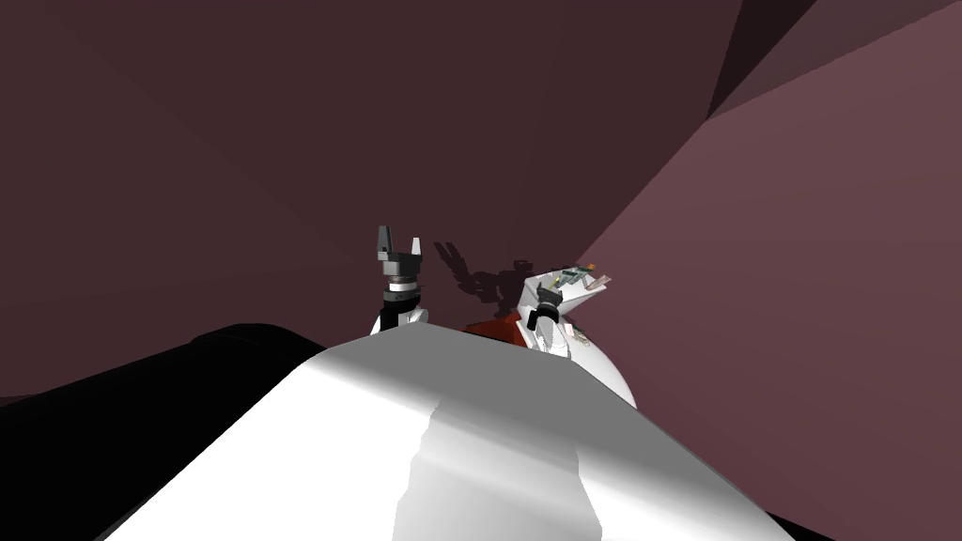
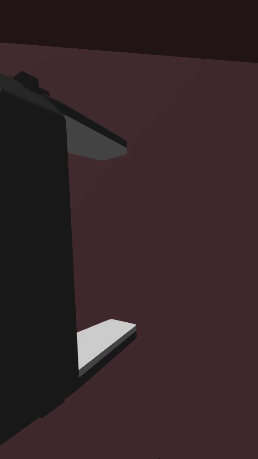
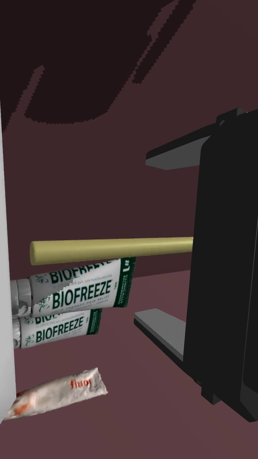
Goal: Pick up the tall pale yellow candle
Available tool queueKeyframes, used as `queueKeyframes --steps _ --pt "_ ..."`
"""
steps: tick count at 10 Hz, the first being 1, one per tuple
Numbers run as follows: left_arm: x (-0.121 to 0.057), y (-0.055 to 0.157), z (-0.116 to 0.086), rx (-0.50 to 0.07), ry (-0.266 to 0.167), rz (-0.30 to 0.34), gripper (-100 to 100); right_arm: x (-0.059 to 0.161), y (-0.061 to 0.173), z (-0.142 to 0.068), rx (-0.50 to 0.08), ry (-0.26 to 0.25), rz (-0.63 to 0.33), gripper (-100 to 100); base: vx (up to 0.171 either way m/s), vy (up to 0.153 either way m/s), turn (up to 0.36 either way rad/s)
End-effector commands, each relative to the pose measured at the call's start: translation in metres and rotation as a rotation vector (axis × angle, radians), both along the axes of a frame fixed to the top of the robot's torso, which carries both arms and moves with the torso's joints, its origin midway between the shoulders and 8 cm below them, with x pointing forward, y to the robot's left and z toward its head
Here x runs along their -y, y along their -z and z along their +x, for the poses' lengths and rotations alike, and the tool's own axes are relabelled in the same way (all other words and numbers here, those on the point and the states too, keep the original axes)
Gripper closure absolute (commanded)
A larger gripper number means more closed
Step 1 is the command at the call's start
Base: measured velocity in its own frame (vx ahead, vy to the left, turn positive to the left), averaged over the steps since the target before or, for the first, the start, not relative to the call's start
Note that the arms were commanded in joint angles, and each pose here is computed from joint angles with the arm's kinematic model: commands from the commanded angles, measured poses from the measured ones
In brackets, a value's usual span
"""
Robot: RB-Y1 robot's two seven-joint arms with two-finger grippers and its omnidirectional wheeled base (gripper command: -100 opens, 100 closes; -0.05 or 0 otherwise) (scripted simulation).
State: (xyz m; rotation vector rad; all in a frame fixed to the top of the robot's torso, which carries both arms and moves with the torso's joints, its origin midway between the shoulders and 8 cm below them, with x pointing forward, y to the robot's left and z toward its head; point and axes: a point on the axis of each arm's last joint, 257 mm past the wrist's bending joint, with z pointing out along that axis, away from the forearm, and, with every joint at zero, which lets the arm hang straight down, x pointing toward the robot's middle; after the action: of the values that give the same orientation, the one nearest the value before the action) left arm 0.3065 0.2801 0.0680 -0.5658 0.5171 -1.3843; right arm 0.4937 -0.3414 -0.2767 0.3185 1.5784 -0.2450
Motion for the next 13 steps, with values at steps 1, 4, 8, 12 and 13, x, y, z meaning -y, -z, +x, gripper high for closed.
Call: queueKeyframes --steps 1,4,8,12,13 --pt "0.0 0.0 0.0 0.0 0.0 0.0 0 0.003 -0.004 0.001 0.007 0.007 -0.041 -100 0.014 -0.007 -0.037" --pt "0.0 0.0 0.0 0.0 0.0 0.0 0 0.015 0.003 0.015 -0.028 0.011 -0.023 -100 0.001 0.014 -0.012" --pt "0.0 0.0 0.0 0.0 0.0 0.0 0 0.024 0.014 0.014 -0.078 0.01 -0.043 -100 -0.007 0.027 -0.005" --pt "0.0 0.0 0.0 0.0 0.0 0.0 0 0.042 0.028 0.025 -0.136 0.007 -0.027 -100 -0.009 0.037 -0.012" --pt "0.0 0.0 0.0 0.0 0.0 0.0 0 0.042 0.028 0.025 -0.146 0.005 -0.052 -100 0.0 0.0 0.0"
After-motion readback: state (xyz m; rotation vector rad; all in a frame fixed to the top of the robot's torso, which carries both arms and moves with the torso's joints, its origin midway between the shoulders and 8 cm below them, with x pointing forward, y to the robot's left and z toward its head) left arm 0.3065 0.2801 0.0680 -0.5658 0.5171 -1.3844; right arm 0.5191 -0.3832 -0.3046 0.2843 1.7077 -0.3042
